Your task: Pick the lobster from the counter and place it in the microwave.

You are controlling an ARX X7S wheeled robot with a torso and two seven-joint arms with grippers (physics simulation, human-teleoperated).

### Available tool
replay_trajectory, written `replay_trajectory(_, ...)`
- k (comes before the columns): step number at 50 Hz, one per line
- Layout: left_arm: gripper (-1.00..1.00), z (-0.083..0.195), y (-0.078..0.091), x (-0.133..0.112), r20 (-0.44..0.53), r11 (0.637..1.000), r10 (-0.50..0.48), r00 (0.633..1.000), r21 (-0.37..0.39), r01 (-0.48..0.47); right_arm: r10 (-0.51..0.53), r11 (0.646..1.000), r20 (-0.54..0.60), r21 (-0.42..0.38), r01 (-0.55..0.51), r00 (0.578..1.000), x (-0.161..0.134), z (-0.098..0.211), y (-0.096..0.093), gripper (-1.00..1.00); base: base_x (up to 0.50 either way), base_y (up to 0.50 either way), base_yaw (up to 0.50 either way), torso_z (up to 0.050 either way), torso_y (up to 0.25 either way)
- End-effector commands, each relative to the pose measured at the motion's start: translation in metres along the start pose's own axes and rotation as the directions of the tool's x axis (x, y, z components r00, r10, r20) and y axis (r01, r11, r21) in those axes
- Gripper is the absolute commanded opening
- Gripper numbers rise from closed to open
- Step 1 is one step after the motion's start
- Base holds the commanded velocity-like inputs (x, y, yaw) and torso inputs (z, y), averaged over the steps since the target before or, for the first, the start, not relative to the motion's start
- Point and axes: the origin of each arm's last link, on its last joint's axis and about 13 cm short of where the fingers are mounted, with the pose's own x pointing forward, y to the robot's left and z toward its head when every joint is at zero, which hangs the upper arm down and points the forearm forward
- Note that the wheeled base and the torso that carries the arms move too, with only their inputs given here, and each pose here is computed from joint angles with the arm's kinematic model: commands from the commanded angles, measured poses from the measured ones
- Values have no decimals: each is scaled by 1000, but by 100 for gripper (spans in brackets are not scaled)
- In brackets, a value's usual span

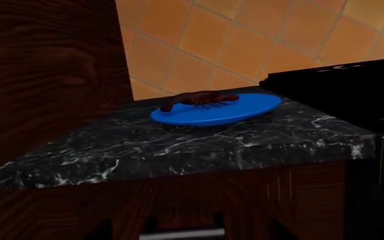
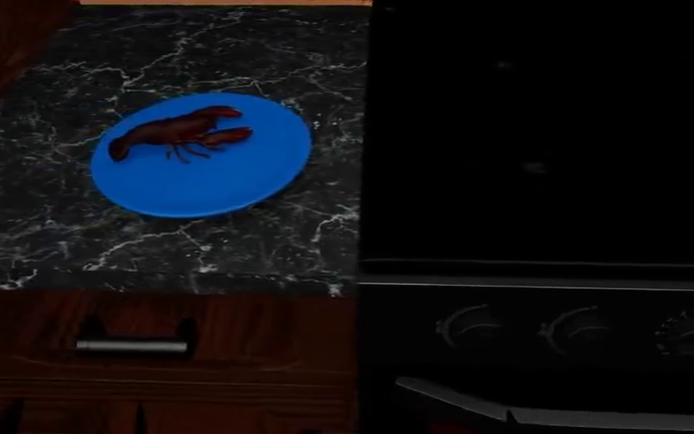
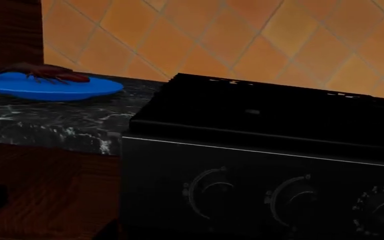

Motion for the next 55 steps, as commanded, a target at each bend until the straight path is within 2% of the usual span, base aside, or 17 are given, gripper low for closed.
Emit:
replay_trajectory(1,100,-4,1,1,-11,1000,-5,1000,-4,5,1,1000,1,2,-1,1000,-1,1,0,100,0,449,0,0,0)
replay_trajectory(14,100,-3,2,0,-13,1000,-5,1000,-3,5,3,1000,7,4,-3,1000,-2,1,0,100,0,448,0,0,0)
replay_trajectory(18,100,-5,-4,-2,-2,997,-19,1000,71,19,2,1000,7,5,-2,1000,-1,0,1,100,0,438,0,0,0)
replay_trajectory(25,100,-10,-3,9,-18,998,-21,1000,59,22,11,1000,7,18,-11,1000,8,-1,1,100,0,229,0,0,0)
replay_trajectory(29,100,-3,-4,14,-15,995,-70,997,68,71,-17,999,15,38,16,1000,12,10,0,100,0,0,0,0,0)
replay_trajectory(30,100,11,-4,13,-17,997,-56,998,58,57,-21,999,20,39,20,1000,13,21,0,100,0,0,0,0,0)
replay_trajectory(31,100,31,-3,8,26,998,-69,997,14,68,-19,999,36,47,17,999,12,33,0,100,0,0,0,0,0)
replay_trajectory(35,100,83,-4,13,33,999,-33,999,-9,34,-3,996,39,87,-1,999,19,64,0,100,0,0,0,0,0)
replay_trajectory(43,100,148,-3,17,63,998,-15,998,-56,19,41,993,154,102,-57,987,21,143,-2,100,0,0,0,0,0)
replay_trajectory(44,100,157,-2,15,90,998,8,996,-56,-2,38,996,125,71,-47,991,23,150,-2,100,0,0,0,0,0)
replay_trajectory(50,100,191,-1,14,130,998,3,991,-68,6,65,993,199,88,-84,978,17,183,-5,100,0,0,0,0,0)
replay_trajectory(52,100,206,10,19,158,990,138,978,-65,-129,73,991,226,90,-95,971,13,195,-5,100,0,0,0,0,0)
replay_trajectory(53,100,212,10,18,152,982,182,972,-83,-171,77,991,243,91,-101,967,11,201,-6,100,0,0,0,0,0)
replay_trajectory(55,100,222,5,11,138,995,47,989,-95,-34,85,990,260,86,-111,962,8,211,-5,100,0,0,0,0,0)
